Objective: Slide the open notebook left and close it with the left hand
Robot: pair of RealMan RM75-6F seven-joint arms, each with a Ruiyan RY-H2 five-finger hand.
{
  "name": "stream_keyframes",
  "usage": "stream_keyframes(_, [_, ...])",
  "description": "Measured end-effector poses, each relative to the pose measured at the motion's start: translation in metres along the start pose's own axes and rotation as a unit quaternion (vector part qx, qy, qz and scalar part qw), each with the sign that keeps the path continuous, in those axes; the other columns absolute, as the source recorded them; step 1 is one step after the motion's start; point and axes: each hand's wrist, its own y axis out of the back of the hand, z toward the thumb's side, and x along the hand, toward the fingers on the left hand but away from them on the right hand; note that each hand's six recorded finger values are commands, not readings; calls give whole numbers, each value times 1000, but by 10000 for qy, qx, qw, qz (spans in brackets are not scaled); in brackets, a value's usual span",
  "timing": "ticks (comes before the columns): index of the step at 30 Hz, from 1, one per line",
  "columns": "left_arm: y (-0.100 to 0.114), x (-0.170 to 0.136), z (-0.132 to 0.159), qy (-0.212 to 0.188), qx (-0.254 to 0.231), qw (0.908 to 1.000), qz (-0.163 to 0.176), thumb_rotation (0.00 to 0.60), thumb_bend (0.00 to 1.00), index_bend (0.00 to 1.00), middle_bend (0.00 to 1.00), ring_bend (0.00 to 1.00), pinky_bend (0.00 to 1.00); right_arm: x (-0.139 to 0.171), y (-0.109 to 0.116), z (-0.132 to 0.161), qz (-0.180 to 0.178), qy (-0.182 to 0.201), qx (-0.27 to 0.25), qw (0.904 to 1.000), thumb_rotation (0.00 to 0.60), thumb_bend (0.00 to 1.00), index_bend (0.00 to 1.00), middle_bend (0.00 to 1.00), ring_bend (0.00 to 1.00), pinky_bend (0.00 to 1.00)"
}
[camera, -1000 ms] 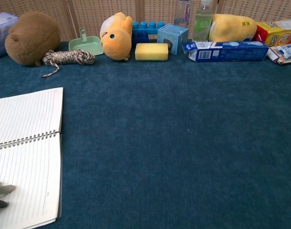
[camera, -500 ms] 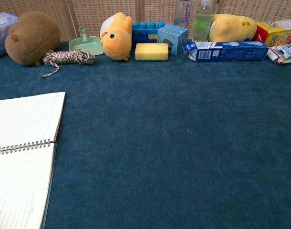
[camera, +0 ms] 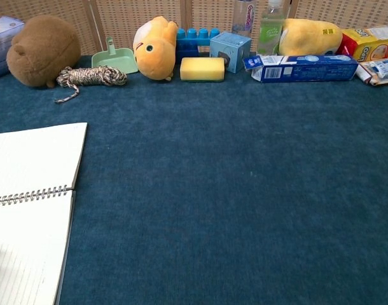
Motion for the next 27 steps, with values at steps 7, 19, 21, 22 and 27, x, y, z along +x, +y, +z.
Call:
stream_keyframes(7, [-8, 18, 2, 27, -38, 9998, -204, 375, 0, 0, 0, 0, 69, -1, 1, -3, -9, -35, -20, 10000, 600, 0, 0, 0, 0, 0])
stream_keyframes(19, [-19, 2, 9, -86, -138, 9986, -497, 385, 0, 0, 0, 0, 169, 0, 1, -2, -14, -22, -29, 10000, 600, 0, 0, 0, 0, 0])
stream_keyframes(21, [-22, -4, 10, -112, -166, 9982, -566, 385, 0, 0, 0, 0, 169, 0, 1, -2, -8, -22, -22, 10000, 600, 0, 0, 0, 0, 0])
stream_keyframes(22, [-22, -6, 11, -127, -180, 9980, -586, 387, 0, 0, 0, 0, 169, 0, 1, -2, -5, -21, -19, 10000, 600, 0, 0, 0, 0, 0])
stream_keyframes(27, [-24, -16, 17, -237, -208, 9975, -637, 385, 0, 0, 0, 0, 169, 0, 0, -1, 7, -14, -2, 10000, 600, 0, 0, 0, 0, 0])
